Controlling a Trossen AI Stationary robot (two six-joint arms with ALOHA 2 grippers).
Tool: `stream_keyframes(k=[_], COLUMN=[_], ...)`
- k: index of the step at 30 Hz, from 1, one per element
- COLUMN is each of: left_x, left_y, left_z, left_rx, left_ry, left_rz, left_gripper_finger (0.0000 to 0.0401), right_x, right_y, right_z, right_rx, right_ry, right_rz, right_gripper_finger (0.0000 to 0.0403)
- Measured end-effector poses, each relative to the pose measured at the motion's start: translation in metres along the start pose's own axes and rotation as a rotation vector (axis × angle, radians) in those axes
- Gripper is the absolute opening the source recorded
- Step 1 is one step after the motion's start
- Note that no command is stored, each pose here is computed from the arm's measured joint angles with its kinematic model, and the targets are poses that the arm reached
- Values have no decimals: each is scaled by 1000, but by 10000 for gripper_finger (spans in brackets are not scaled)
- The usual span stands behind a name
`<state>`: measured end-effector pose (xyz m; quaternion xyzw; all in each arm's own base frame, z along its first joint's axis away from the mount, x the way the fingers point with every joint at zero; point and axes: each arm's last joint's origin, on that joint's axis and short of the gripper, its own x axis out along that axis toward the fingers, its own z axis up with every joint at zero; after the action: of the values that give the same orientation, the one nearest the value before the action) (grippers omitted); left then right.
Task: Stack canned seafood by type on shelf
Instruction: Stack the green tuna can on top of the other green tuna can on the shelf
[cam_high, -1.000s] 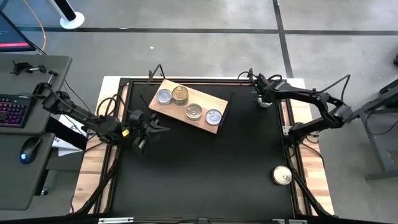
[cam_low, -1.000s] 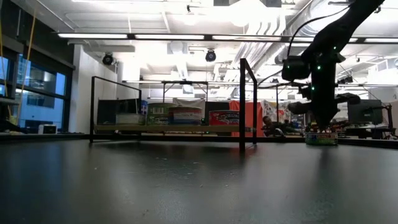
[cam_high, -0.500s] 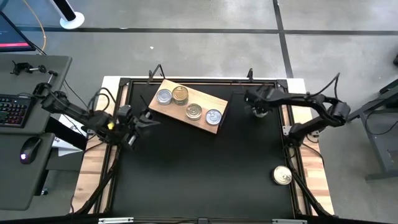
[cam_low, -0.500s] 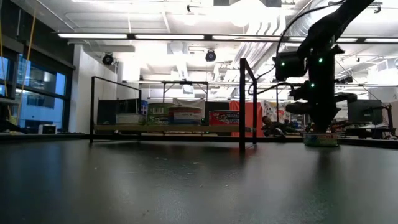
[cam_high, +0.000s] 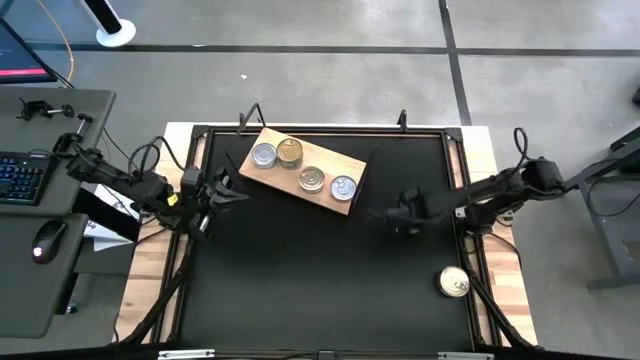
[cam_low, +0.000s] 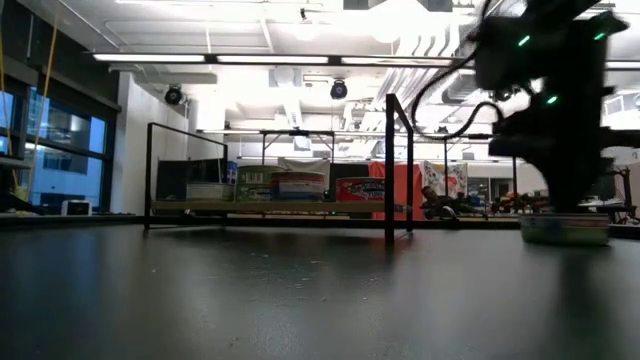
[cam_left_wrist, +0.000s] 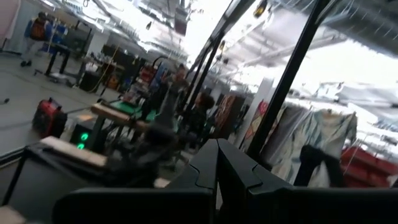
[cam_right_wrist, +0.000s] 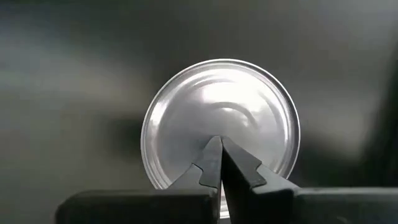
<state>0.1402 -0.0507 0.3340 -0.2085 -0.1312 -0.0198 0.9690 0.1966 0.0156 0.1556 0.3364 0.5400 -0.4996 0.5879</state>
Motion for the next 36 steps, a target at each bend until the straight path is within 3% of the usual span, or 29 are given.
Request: stream_keyframes(k=[7, 10, 15, 21, 27, 31, 36], left_x=[-2, 2, 19, 47, 66, 72, 73], left_y=[8, 13, 18, 18, 19, 23, 28], left_z=[-12, -22, -50, -110, -177, -204, -224], left_rx=[71, 112, 125, 88, 73, 77, 89], left_ry=[132, 207, 341, 548, 649, 661, 681], left_rz=[63, 108, 169, 190, 207, 207, 217], left_gripper_finger=[0, 0, 0, 0, 0, 0, 0], right_x=[-22, -28, -30, -28, -41, -72, -101], right_y=[18, 31, 63, 129, 194, 206, 186], right_z=[-53, -69, -84, -77, -50, -34, -32], right_rx=[-38, -60, -141, -326, -620, -794, -900], right_ry=[166, 236, 238, 76, -111, -180, -189], right_rz=[147, 284, 444, 634, 756, 804, 735], right_gripper_finger=[0, 0, 0, 0, 0, 0, 0])
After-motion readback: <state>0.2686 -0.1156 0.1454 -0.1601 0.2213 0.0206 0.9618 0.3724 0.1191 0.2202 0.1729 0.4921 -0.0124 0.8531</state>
